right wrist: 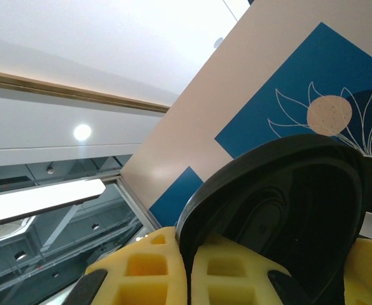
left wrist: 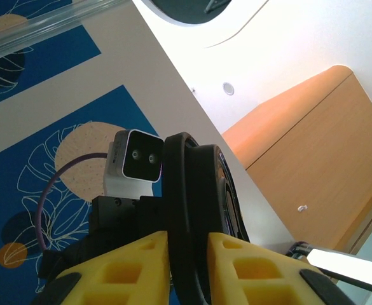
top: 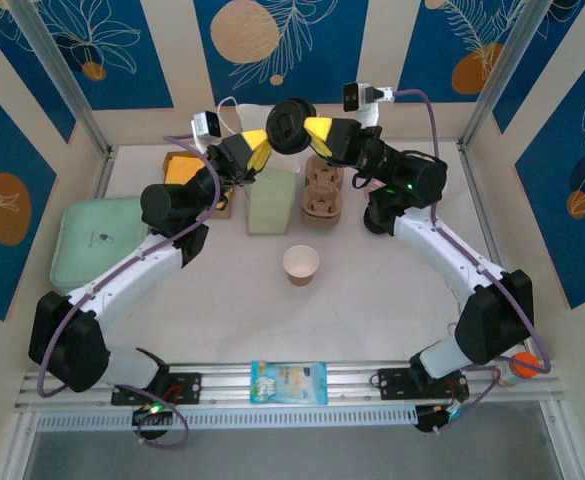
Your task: Pack the takeout coffee
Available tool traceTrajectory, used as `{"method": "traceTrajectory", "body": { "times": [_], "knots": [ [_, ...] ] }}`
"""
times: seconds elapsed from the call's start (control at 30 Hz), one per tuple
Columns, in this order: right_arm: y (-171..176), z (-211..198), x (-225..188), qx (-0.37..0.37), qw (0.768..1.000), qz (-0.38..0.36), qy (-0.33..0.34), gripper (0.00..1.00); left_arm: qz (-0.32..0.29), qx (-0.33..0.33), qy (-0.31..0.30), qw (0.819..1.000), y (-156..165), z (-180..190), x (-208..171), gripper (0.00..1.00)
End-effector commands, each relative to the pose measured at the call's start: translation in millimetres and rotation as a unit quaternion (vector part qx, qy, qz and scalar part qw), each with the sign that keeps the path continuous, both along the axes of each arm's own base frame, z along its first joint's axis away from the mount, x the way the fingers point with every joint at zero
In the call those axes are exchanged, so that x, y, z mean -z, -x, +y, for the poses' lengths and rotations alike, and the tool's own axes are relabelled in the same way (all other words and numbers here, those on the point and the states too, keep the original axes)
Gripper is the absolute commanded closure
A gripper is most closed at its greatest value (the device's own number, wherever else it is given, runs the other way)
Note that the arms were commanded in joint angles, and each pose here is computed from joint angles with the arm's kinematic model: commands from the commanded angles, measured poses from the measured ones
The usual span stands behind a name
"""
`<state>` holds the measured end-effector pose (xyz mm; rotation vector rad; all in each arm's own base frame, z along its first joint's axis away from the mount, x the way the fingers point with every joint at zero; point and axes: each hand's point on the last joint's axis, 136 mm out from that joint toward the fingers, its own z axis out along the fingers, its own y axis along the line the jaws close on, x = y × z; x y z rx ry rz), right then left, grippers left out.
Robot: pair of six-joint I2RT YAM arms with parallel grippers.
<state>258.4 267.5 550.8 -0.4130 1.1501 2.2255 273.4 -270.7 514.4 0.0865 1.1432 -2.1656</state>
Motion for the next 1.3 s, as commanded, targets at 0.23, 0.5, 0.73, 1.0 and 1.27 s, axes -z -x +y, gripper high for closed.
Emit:
{"method": "traceTrajectory", "body": {
  "times": [0.23, 0.5, 0.73, 1.0, 1.27],
  "knots": [
    [-40, 17, 52, 0.009, 0.995, 0.081, 0.065, 0.97, -0.093, 0.019, 0.033, 0.995, 44, 13, -36, 0.84],
    [-44, 17, 60, 0.023, 0.992, 0.088, 0.086, 0.98, -0.092, 0.018, 0.031, 0.995, 43, 13, -36, 0.90],
    [-39, 13, 63, 0.039, 0.990, 0.084, 0.110, 0.92, -0.081, 0.013, 0.017, 0.996, 38, 9, -26, 0.93],
    [-36, -1, 68, 0.063, 0.986, 0.088, 0.126, 0.74, -0.067, 0.003, 0.000, 0.998, 31, 7, -13, 0.98],
    [-30, -7, 68, 0.071, 0.986, 0.081, 0.131, 0.70, -0.055, 0.002, -0.011, 0.998, 22, 2, -2, 0.99]
  ]
}}
